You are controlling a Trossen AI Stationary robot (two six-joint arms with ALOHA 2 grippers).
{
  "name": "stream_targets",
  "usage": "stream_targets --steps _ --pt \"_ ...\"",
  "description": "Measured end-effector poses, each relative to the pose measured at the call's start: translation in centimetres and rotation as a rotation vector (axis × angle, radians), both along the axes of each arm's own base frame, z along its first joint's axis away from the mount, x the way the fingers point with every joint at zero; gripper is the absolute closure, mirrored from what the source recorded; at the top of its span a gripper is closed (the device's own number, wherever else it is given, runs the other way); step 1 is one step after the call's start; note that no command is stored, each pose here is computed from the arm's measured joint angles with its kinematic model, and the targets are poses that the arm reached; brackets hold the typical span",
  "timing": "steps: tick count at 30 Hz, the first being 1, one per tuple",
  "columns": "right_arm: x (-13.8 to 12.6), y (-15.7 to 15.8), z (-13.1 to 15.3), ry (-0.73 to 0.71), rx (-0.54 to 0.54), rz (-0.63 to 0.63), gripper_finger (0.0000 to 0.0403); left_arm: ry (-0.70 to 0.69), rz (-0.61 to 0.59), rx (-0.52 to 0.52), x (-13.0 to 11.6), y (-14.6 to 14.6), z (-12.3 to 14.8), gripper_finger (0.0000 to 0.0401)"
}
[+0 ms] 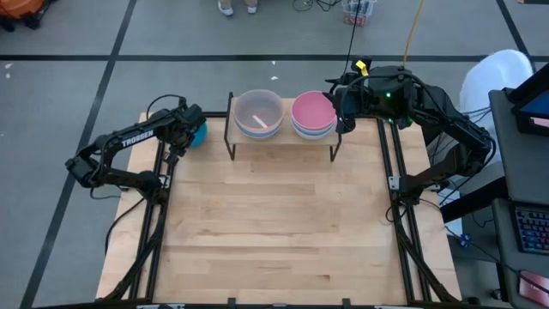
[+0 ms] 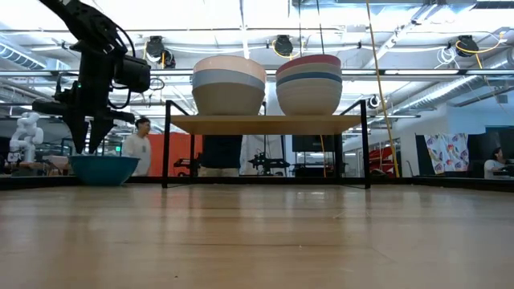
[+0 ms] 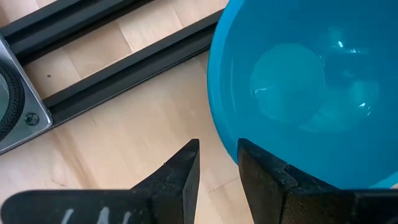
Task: Place and stack bowls onto a shelf
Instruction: Stack the blue bowl on top of the light pink bowl on the shelf
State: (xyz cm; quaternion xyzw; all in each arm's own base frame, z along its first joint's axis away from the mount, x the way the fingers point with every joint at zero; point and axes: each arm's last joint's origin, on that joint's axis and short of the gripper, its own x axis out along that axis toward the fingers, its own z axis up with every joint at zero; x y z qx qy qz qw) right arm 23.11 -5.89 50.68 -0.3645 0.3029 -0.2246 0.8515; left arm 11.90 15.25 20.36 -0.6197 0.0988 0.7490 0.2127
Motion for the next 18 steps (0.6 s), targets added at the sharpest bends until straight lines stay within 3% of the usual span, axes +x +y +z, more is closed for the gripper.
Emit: stream_targets --steps 10,18 --pt "0.0 0.0 0.0 0.007 -0.007 0.004 0.0264 0.007 0.024 -0.025 -0.6 -0.2 -1.1 0.0288" --pt "0.0 0.0 0.0 0.019 -0.022 0.011 0.0264 -0.046 0.012 0.048 -0.2 0.3 -2.0 0.0288"
